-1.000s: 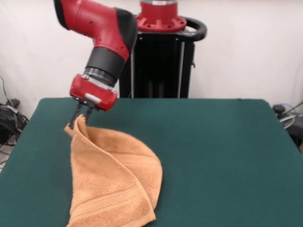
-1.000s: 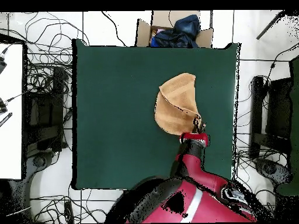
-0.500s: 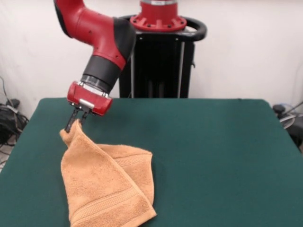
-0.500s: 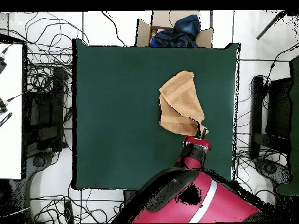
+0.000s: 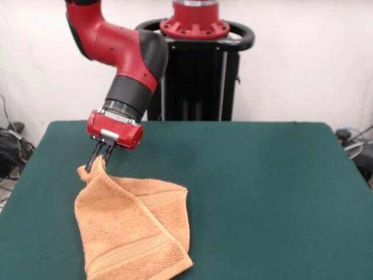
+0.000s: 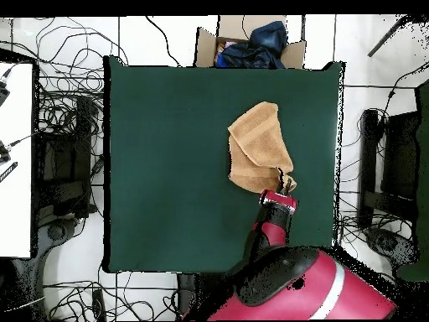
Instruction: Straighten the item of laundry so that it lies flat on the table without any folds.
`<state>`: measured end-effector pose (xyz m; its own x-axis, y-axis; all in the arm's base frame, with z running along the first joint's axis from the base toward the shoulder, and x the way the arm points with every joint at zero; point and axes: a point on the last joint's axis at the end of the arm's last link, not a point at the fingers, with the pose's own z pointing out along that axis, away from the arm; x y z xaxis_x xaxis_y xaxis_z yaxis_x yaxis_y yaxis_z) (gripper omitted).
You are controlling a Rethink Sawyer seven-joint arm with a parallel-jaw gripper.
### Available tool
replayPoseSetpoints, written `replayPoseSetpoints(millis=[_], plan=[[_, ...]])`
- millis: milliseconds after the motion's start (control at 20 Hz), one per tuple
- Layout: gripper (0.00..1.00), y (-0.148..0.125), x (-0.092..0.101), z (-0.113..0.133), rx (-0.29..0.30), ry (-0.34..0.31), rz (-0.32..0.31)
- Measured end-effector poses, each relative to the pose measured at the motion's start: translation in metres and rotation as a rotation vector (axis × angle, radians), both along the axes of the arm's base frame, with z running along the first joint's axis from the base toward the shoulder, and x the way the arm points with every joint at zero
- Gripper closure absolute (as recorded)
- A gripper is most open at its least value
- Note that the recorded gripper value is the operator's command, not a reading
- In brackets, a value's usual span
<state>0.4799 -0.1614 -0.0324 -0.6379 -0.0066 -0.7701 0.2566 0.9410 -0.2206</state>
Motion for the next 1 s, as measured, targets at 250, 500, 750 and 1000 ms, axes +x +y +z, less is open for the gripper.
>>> replayPoseSetpoints(millis=[250,500,750,1000], plan=[[1.00,0.003,0.007,0.001,0.097,-0.081,-0.050],[1.00,0.011,0.009,0.004,0.186,-0.133,-0.076],[1.00,0.012,0.009,0.005,0.259,-0.169,-0.088],[1.00,0.003,0.004,0.006,0.312,-0.200,-0.095]])
